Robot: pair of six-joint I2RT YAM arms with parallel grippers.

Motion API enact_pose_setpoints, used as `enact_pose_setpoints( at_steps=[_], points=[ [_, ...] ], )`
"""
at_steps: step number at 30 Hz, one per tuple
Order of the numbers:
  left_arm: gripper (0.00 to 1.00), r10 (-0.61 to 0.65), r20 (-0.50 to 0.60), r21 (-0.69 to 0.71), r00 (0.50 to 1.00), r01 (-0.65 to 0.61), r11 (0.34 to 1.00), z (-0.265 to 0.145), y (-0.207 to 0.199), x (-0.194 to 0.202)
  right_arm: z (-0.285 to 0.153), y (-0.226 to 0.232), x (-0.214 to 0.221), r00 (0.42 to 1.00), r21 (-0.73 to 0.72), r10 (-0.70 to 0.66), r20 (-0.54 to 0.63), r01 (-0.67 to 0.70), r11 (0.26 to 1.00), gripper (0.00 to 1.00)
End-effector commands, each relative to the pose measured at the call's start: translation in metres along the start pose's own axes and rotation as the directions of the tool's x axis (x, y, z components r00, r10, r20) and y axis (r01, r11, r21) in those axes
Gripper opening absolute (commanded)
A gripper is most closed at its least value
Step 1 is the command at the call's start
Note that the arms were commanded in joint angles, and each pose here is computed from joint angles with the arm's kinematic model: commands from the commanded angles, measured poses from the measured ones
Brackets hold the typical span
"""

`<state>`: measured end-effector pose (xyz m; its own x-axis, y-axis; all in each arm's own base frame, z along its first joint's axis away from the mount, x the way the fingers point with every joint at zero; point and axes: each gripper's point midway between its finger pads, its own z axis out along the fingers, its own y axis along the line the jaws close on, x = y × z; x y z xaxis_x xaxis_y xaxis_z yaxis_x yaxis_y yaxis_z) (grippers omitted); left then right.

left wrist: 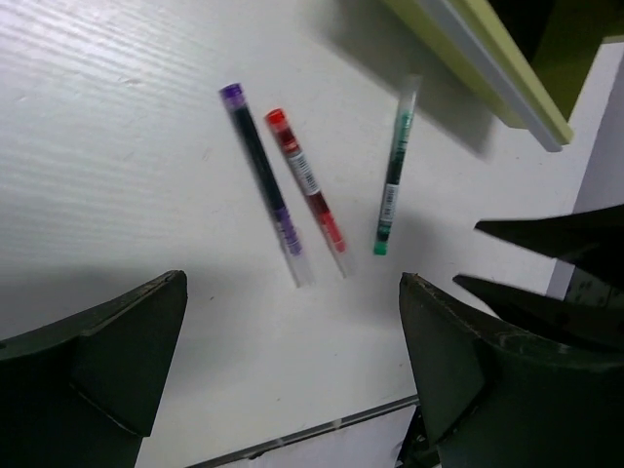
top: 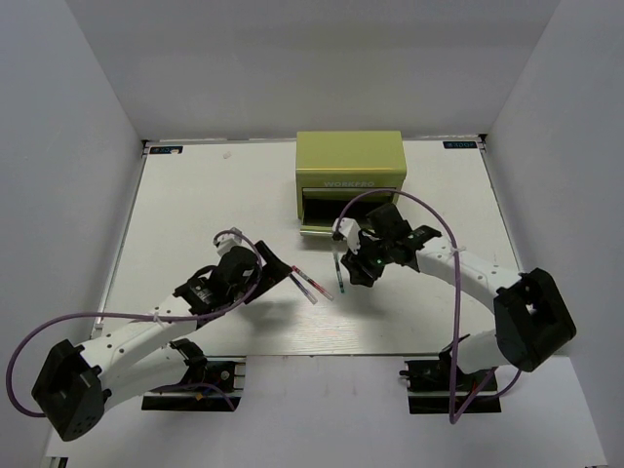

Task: Sort the stationery into containers
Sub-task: Pick up the pen from the center of the board.

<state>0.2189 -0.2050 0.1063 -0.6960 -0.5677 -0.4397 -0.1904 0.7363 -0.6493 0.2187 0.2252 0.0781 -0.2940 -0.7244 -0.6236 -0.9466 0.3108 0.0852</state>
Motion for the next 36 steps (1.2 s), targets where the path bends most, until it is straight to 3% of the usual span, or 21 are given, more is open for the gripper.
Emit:
enact_pose_setpoints(
  at_steps=[1, 6, 18, 27, 31, 36],
  points=[
    [0.99, -0.041, 0.004, -0.071, 0.999, 0.041, 0.997, -0.007, 0.022, 0.003, 0.012, -0.027, -0.030, 0.990, 0.144, 0.104, 0.100, -0.118, 0.982, 0.54],
    [0.99, -0.079, 0.006, -0.074, 0.997, 0.079, 0.994, -0.010, 0.028, 0.006, 0.035, -0.035, -0.038, 0.980, 0.192, 0.161, 0.119, -0.182, 0.964, 0.67],
    [0.99, -0.087, 0.009, -0.092, 0.996, 0.087, 0.992, -0.010, 0.030, 0.005, 0.055, -0.050, -0.030, 0.946, 0.342, 0.298, 0.128, -0.324, 0.882, 0.62],
    [0.99, -0.088, 0.001, -0.089, 0.996, 0.087, 0.992, -0.010, 0.029, 0.006, 0.077, -0.035, -0.017, 0.944, 0.327, 0.320, 0.073, -0.326, 0.887, 0.58],
    [0.99, -0.097, 0.002, -0.089, 0.995, 0.096, 0.991, -0.010, 0.029, 0.006, 0.082, -0.029, -0.014, 0.946, 0.308, 0.320, 0.054, -0.321, 0.896, 0.47],
    [0.99, -0.099, 0.005, -0.081, 0.995, 0.099, 0.992, -0.010, 0.024, 0.004, 0.079, -0.020, -0.001, 0.947, 0.288, 0.320, 0.031, -0.315, 0.904, 0.27]
  ],
)
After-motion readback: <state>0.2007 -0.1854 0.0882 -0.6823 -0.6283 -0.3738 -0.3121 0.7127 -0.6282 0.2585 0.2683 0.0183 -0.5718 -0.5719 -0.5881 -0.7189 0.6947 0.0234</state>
